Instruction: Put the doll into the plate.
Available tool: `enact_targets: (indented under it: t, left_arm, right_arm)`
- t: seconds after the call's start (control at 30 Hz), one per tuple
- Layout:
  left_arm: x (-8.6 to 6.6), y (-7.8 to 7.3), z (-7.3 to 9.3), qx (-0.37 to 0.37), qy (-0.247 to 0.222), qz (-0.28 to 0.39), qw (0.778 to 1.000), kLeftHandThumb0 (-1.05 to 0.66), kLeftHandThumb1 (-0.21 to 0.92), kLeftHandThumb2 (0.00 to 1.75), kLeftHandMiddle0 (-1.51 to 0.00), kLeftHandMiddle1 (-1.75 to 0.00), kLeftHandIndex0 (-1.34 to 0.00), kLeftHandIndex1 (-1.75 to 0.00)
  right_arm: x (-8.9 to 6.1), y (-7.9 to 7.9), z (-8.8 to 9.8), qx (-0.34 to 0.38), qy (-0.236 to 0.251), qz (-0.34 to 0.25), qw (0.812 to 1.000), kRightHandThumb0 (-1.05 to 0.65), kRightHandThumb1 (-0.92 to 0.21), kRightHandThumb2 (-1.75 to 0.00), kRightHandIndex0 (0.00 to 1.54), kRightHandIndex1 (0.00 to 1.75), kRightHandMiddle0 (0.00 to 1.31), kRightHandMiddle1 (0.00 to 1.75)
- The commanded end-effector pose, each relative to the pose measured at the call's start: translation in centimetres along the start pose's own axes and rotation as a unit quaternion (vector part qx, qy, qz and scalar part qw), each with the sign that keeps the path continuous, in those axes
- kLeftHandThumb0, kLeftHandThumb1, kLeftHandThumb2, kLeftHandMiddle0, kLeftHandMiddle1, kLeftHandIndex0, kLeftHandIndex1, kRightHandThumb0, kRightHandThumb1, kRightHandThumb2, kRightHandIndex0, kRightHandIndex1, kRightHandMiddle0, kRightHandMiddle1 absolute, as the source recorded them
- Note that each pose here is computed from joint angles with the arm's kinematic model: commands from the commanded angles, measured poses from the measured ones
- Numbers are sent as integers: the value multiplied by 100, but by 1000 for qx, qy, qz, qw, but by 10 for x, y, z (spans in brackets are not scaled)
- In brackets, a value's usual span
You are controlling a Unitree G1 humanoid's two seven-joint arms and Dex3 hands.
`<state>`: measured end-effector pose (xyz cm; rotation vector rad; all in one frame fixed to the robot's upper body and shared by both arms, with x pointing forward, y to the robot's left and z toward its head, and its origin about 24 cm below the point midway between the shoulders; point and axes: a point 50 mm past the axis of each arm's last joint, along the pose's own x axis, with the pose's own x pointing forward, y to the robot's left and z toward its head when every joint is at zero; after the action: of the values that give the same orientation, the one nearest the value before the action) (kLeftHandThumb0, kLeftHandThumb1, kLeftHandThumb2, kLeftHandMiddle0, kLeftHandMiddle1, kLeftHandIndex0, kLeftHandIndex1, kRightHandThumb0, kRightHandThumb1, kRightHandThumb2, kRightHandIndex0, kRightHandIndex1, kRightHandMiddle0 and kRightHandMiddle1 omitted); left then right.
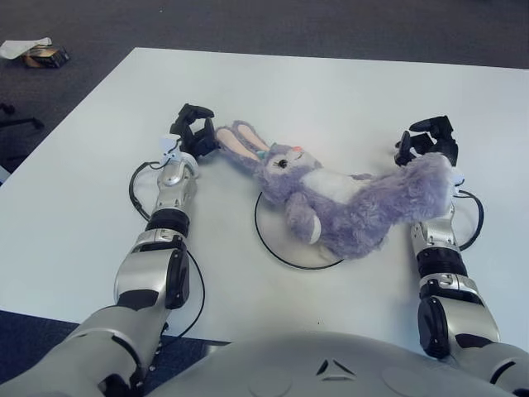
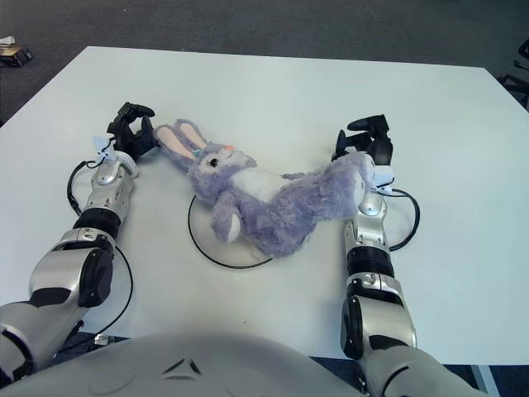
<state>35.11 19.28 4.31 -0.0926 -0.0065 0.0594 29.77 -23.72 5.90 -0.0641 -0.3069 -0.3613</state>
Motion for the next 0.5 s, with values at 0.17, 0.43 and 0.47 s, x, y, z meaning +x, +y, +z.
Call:
enact_targets:
  t: [0.17, 0.43, 0.47]
  left_arm:
    - [-22, -1, -34, 3, 63, -10, 998, -44, 46, 114, -112, -175, -50, -175]
    - [-29, -2, -31, 4, 41, -25, 999, -44, 45, 115, -112, -175, -51, -175]
    - [-29, -2, -31, 5, 39, -25, 999, -44, 45, 115, -112, -175, -51, -175]
  right_arm:
    - [-45, -9, -29, -8, 49, -5, 999, -1, -34, -124, 60, 158, 45, 175]
    - [-54, -12, -26, -4, 43, -4, 999, -1, -30, -131, 63, 164, 45, 175]
    - [-55, -11, -26, -4, 43, -4, 999, -1, -29, -132, 63, 164, 45, 175]
